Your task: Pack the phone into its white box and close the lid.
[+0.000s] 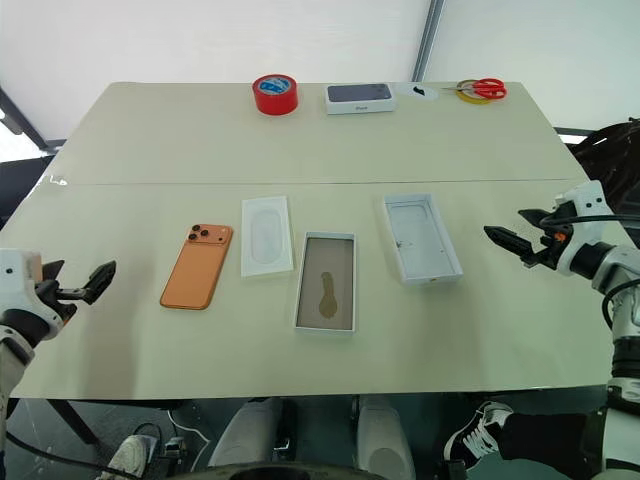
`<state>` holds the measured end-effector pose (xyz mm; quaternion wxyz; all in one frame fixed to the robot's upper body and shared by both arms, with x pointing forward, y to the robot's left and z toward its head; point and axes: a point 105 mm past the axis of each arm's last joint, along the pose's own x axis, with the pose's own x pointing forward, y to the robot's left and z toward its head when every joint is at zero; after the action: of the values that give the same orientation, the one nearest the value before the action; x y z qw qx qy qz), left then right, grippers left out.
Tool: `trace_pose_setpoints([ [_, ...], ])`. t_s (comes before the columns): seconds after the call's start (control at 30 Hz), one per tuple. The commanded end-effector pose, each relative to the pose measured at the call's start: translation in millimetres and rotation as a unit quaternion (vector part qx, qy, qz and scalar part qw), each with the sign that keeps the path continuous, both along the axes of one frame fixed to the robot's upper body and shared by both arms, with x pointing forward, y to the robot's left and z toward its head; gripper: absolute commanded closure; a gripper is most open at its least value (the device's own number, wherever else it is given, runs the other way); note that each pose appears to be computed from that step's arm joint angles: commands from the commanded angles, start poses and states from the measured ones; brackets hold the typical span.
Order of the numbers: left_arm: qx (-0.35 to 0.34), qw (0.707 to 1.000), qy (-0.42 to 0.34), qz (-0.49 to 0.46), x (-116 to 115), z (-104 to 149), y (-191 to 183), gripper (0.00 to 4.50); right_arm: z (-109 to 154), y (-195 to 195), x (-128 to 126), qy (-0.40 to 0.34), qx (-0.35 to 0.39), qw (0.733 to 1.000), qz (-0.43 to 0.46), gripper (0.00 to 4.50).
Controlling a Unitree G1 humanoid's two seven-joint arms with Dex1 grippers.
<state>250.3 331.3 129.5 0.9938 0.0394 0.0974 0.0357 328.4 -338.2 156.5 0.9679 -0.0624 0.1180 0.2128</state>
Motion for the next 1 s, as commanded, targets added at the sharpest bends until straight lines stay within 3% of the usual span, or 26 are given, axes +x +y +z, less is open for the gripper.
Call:
trace_pose_setpoints([
  [0.03,0.012,1.000,-0.022,0.001,-1,13,0,0.03,19,-1,2,-0.029,-0.013,0.999,0.004,0.02],
  [0.37,0.012,0.999,-0.029,-0.018,3,20,-9,0.03,19,20,7,-0.041,-0.011,0.999,0.032,0.02],
  [0.5,0.002,0.998,-0.037,-0.057,9,24,-29,0.03,24,41,10,-0.052,-0.016,0.997,0.061,0.02],
  [0.77,-0.067,0.962,-0.023,-0.263,37,26,-153,0.03,29,125,-7,-0.063,-0.058,0.978,0.192,0.02],
  [0.87,-0.083,0.960,-0.006,-0.266,51,25,-180,0.03,23,155,-21,-0.059,-0.085,0.966,0.235,0.02],
  [1.0,-0.101,0.976,0.039,-0.191,71,17,-183,0.03,21,184,-34,-0.062,-0.090,0.955,0.275,0.02],
])
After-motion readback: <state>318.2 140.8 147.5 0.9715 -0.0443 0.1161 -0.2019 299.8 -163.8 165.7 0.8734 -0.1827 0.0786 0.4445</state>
